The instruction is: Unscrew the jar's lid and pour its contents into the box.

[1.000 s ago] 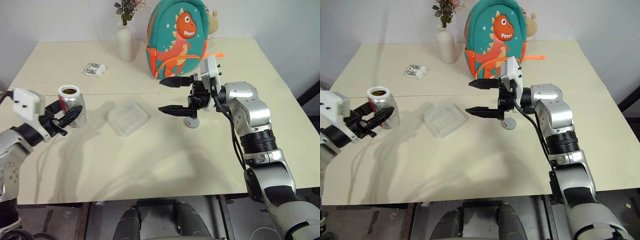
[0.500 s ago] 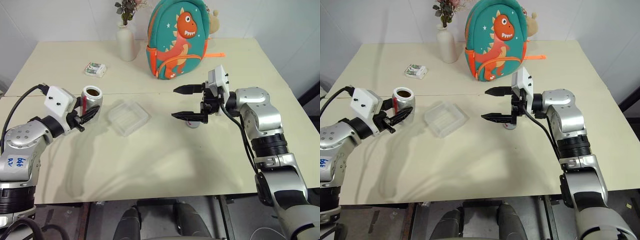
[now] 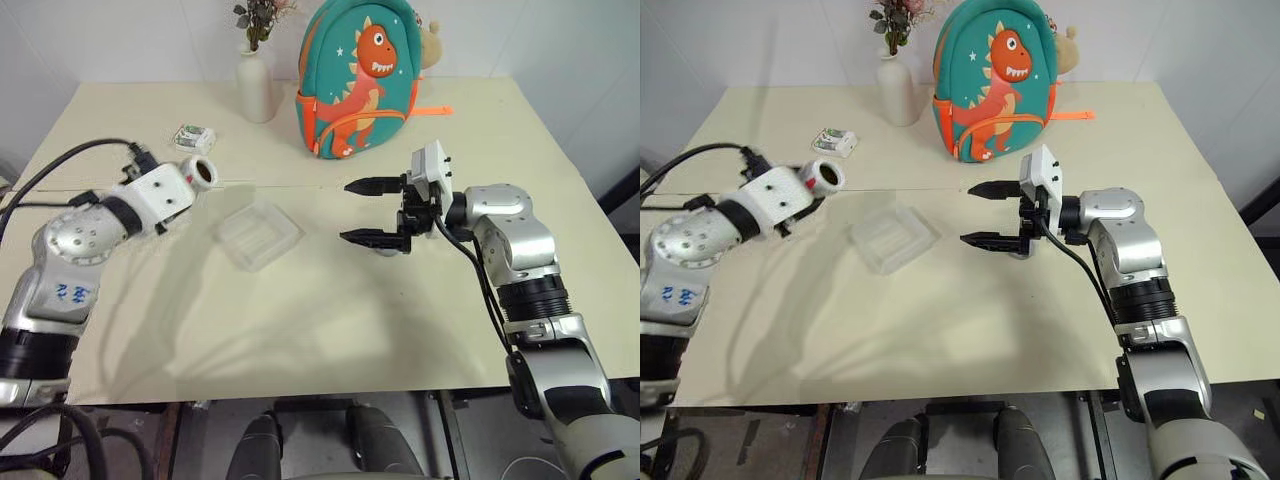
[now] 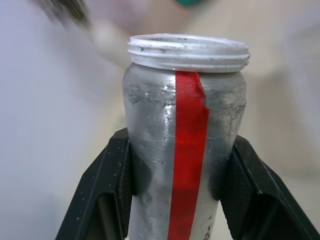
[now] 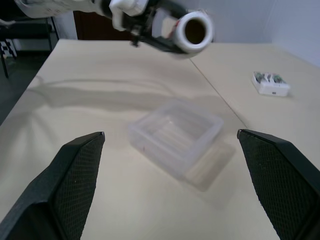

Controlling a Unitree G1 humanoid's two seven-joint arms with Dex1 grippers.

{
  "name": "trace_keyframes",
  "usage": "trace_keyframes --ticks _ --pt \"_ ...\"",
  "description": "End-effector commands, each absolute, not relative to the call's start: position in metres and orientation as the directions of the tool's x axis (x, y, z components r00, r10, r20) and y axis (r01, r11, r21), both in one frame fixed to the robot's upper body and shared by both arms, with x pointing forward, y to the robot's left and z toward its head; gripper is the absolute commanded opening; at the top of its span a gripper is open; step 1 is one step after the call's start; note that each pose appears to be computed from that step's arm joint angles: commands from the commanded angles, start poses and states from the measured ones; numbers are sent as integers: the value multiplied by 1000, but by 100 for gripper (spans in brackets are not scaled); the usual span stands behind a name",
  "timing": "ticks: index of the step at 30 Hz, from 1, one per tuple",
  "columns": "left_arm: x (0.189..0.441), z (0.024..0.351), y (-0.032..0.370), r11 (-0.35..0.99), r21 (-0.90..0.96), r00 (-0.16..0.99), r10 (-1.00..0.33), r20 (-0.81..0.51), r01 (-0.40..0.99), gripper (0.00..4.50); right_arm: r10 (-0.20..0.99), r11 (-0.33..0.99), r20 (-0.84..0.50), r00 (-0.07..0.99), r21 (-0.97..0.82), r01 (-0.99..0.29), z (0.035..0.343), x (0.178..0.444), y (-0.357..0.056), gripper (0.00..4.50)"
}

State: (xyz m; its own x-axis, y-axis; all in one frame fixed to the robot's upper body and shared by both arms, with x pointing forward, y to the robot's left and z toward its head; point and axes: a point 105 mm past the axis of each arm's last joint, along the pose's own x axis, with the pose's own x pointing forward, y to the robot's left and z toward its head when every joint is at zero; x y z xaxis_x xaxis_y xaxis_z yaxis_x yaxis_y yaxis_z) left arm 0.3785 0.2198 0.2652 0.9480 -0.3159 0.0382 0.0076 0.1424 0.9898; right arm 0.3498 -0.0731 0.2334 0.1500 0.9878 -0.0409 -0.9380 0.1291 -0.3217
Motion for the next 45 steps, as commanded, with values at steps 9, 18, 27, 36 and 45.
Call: trace_keyframes --ticks 9,18,27,36,45 --pt "396 299 180 -688 588 879 -467 92 -427 191 985 170 75 155 -285 -943 246 343 -68 447" --pt "400 282 155 -755 393 824 -566 13 -525 191 970 218 153 187 -217 -952 247 344 -66 447" --pt "392 291 157 -733 483 843 -538 18 -478 191 968 217 173 184 -197 -956 242 346 -60 447" --pt "383 311 250 0 988 967 -206 151 -154 191 972 207 154 178 -192 -959 238 343 -62 447" --pt "333 256 332 933 339 982 60 178 -118 191 987 147 104 126 -231 -962 236 332 -54 447"
